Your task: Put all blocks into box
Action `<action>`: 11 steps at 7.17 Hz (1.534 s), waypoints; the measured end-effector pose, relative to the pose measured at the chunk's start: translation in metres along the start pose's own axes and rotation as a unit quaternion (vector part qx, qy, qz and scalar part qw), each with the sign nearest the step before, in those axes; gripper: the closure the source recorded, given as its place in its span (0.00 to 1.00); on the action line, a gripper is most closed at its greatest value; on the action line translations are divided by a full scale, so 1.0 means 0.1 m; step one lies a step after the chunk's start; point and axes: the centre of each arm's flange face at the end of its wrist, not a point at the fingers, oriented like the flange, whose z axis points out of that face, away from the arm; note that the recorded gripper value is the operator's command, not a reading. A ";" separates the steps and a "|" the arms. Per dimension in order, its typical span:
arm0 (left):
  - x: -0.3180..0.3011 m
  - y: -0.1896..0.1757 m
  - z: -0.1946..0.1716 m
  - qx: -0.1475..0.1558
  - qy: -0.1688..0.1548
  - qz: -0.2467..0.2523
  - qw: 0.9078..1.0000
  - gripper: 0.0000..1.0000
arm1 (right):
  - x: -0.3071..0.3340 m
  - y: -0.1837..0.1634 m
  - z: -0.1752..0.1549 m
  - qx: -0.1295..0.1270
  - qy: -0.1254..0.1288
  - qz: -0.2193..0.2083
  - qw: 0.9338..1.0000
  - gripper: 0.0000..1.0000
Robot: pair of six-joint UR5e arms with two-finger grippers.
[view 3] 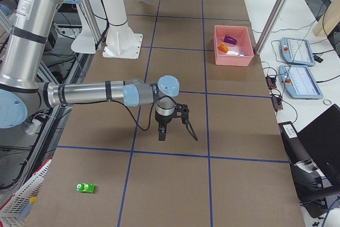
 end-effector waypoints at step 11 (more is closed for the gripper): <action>0.70 -5.29 -2.82 0.168 0.024 -0.230 0.958 1.00 | 1.69 2.30 1.66 0.000 -0.052 0.038 0.998 0.01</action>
